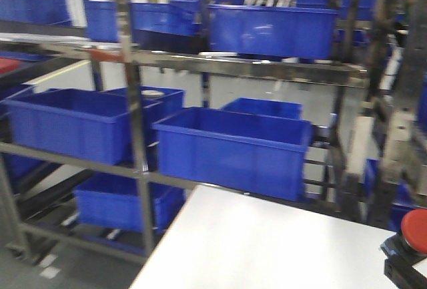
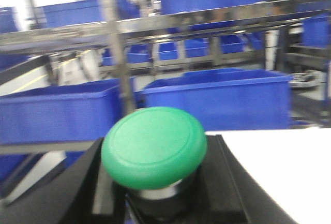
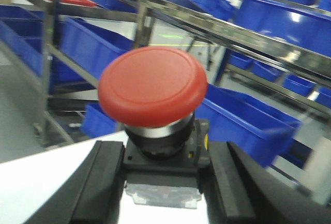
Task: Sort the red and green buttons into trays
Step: 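Drive the base to the cart holding the green and red trays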
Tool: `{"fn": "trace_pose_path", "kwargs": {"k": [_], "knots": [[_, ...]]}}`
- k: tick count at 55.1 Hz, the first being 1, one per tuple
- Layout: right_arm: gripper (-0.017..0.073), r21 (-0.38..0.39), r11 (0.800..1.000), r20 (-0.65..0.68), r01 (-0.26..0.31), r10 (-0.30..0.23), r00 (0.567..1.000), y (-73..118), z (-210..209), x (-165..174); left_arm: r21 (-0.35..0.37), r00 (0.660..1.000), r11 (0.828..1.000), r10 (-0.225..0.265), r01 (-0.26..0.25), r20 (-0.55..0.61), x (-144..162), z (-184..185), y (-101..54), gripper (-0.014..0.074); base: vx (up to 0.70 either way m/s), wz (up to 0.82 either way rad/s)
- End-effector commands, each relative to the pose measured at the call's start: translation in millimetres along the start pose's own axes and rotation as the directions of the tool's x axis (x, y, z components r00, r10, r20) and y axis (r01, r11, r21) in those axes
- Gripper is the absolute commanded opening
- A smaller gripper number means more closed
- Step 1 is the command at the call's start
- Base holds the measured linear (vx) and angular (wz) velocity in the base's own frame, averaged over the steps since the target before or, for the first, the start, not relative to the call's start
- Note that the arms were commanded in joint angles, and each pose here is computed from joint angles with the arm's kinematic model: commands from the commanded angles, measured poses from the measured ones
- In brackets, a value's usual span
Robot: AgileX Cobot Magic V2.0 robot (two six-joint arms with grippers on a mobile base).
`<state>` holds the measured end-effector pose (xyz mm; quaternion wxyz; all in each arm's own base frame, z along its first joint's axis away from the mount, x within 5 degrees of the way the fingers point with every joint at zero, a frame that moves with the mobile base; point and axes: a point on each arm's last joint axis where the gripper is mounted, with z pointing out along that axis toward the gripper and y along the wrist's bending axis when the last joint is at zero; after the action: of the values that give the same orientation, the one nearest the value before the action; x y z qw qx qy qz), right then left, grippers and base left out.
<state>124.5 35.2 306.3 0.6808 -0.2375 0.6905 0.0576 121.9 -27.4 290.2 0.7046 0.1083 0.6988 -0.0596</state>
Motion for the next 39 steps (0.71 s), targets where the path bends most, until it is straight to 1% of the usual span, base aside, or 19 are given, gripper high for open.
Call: {"fn": "trace_pose_path", "kwargs": {"k": [1,22,39], "knots": [[-0.0008,0.016,1.000,0.042,-0.022,0.022,0.999,-3.8,-0.6,-11.4,0.023,0.994,1.000,-0.020,0.018,0.104,-17.1,0.1,-1.4,-0.0003,-0.16,0.71],[-0.0008,0.016,1.000,0.042,-0.022,0.022,0.999,-3.8,-0.6,-11.4,0.023,0.994,1.000,-0.020,0.018,0.104,-17.1,0.1,-1.4,-0.0003,-0.15,0.70],[-0.0008,0.016,1.000,0.042,-0.022,0.022,0.999,-3.8,-0.6,-11.4,0.023,0.994,1.000,-0.020,0.018,0.104,-17.1,0.1,-1.4,-0.0003,-0.08,0.65]]}}
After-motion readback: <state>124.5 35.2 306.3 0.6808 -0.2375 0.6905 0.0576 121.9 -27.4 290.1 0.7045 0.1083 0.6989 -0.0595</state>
